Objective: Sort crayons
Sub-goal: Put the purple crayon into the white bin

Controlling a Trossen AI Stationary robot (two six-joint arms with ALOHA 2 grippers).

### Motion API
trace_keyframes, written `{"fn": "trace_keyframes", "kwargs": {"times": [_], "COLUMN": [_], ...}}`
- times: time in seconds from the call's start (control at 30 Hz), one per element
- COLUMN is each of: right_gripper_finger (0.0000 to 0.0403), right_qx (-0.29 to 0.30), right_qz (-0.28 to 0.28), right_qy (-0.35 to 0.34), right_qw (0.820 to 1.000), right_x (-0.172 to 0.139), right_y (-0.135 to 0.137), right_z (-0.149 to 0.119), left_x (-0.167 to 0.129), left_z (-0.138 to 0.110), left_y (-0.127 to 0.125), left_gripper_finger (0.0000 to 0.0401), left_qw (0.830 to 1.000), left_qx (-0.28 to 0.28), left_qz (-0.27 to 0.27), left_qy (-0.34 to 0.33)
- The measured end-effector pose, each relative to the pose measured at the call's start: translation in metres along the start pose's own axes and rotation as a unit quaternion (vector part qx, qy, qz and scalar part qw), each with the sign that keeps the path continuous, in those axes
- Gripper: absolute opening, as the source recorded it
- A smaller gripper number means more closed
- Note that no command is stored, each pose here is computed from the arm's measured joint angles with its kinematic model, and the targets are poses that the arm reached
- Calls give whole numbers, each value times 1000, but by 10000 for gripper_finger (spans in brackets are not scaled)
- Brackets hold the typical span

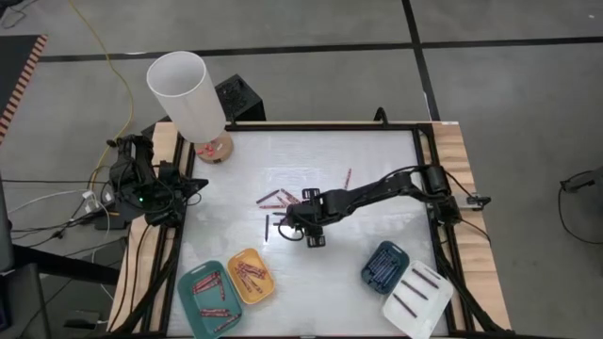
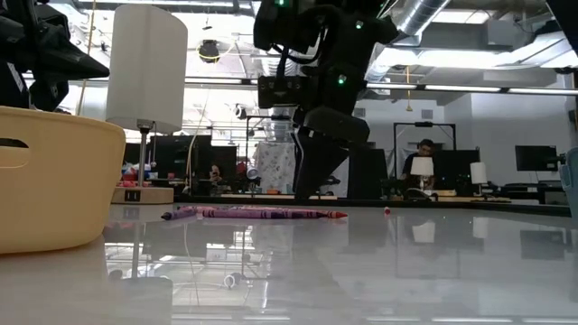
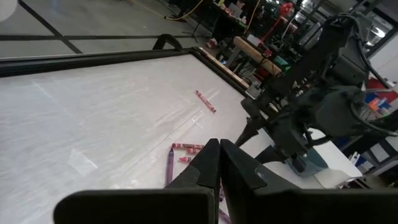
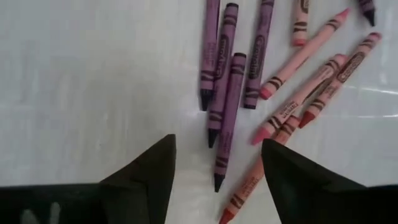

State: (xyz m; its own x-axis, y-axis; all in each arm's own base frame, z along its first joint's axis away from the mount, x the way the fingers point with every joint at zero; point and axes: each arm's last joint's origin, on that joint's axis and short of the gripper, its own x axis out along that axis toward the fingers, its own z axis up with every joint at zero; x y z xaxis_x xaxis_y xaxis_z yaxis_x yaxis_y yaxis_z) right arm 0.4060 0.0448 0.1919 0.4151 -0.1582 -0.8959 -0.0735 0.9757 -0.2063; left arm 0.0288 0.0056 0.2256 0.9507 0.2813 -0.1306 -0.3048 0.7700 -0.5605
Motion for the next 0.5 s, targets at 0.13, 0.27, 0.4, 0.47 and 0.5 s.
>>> {"fn": "trace_keyframes", "kwargs": {"times": [0.13,0.27,0.4,0.47,0.5], "right_gripper_finger": [222,213,212,212,211], "right_qx": [10,13,21,25,27], "right_qz": [24,25,45,48,50], "right_qy": [-4,16,15,11,11], "right_qw": [1000,999,999,998,998], "right_x": [4,11,19,21,22], "right_y": [-6,-8,-9,-10,-10], "right_z": [-2,-11,-18,-20,-21], "left_x": [0,0,0,0,0], "left_z": [0,0,0,0,0], "left_y": [0,0,0,0,0], "left_gripper_finger": [0,0,0,0,0], "left_qw": [1000,1000,1000,1000,1000], "left_qx": [0,0,0,0,0], "left_qz": [0,0,0,0,0], "left_qy": [0,0,0,0,0]}}
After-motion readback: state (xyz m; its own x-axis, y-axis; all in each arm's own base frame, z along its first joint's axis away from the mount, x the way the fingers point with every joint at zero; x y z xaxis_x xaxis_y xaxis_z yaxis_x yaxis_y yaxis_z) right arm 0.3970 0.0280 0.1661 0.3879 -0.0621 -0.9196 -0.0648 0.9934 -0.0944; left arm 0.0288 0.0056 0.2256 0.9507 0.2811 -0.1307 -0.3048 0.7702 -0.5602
